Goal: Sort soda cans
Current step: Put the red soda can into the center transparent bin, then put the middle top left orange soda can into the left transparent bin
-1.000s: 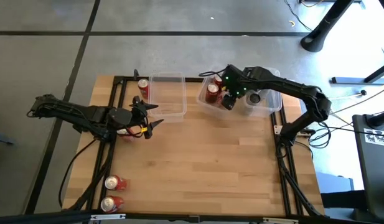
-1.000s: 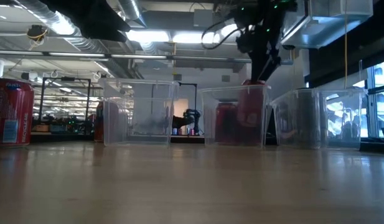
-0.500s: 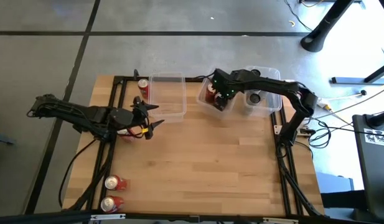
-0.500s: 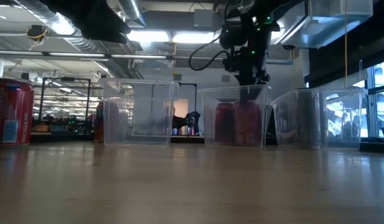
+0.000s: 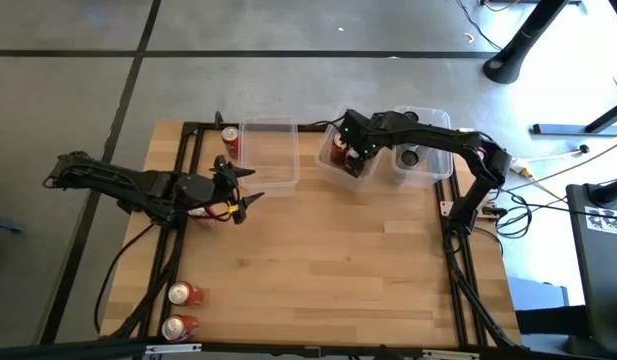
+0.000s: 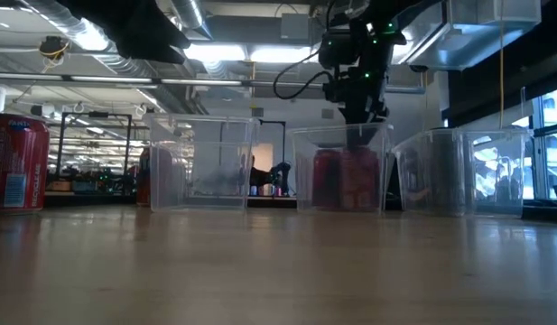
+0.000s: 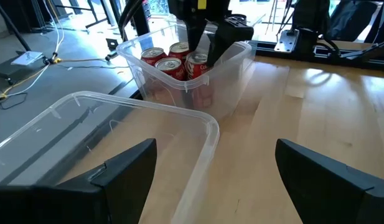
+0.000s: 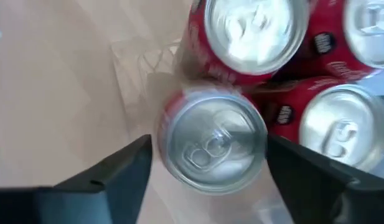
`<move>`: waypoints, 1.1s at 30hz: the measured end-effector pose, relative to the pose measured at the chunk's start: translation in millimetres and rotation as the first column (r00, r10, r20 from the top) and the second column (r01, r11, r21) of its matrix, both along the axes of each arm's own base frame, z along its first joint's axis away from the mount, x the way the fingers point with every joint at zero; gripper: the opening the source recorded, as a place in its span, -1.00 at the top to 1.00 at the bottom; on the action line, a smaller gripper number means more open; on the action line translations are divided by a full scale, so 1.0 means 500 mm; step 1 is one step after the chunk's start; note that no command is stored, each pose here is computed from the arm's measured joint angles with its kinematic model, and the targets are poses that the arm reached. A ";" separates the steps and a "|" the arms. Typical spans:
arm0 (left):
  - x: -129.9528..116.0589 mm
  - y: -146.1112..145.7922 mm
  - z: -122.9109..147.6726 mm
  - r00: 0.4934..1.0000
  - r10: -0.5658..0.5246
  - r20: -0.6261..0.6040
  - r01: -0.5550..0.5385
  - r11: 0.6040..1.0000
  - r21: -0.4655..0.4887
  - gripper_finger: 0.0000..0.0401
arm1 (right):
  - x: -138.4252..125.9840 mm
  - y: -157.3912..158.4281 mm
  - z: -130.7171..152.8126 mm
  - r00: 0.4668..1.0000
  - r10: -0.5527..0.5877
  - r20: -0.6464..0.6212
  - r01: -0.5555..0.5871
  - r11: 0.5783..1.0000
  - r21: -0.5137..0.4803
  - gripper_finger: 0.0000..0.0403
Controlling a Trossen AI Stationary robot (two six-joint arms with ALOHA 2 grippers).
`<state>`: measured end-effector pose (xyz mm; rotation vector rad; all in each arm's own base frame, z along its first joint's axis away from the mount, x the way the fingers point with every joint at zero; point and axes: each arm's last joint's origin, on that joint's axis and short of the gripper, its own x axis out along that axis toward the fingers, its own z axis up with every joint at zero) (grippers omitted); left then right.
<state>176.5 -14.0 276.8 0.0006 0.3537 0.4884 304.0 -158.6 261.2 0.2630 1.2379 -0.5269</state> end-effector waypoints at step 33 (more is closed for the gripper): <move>-0.129 0.064 0.113 0.881 0.144 -0.451 -0.362 0.817 -0.448 -0.58 | 0.020 0.225 0.036 0.877 0.319 0.359 -0.251 0.942 -0.222 -0.79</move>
